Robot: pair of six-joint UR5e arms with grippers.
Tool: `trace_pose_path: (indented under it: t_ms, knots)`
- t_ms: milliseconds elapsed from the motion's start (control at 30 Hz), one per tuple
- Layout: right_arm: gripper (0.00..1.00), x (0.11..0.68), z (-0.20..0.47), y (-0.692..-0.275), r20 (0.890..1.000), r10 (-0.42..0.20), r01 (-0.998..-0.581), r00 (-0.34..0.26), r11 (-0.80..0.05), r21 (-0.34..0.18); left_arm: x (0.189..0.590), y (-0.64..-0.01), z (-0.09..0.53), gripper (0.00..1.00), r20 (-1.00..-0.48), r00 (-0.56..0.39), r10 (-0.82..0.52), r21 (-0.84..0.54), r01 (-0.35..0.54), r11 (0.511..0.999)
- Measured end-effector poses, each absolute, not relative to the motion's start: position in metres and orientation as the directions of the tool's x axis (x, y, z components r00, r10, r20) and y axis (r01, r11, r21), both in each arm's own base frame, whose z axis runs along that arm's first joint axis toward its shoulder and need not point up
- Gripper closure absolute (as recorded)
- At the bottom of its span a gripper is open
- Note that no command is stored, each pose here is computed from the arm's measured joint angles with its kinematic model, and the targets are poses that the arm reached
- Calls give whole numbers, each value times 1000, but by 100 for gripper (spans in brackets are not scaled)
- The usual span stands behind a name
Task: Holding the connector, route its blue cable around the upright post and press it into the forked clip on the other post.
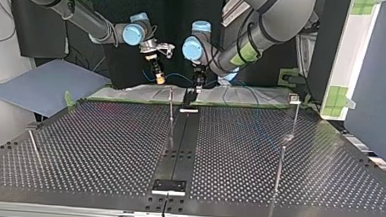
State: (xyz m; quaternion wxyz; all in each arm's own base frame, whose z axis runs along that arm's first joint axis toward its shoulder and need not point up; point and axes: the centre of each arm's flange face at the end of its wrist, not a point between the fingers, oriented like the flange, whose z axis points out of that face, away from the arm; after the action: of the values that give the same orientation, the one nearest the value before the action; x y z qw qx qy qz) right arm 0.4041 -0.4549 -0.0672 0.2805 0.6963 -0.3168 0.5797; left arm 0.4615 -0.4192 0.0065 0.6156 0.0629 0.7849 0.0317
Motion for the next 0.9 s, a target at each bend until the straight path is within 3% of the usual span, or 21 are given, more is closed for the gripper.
trace_pose_path:
  t_ms: [67,100,133,900]
  knots:
    - [100,404,-67,-455,985,-116,-767,127,-642,23,462,-420,7,93,-961,-230,154,143,65,988]
    - [100,404,-67,-455,985,-116,-767,127,-642,23,462,-420,7,93,-960,-229,162,151,67,986]
    - [100,404,-67,-455,985,-116,-767,127,-642,23,462,-420,7,100,-959,-227,172,160,71,985]
    - [100,392,-67,-465,985,-138,-801,107,-599,3,445,-448,8,100,-974,-170,151,128,136,982]
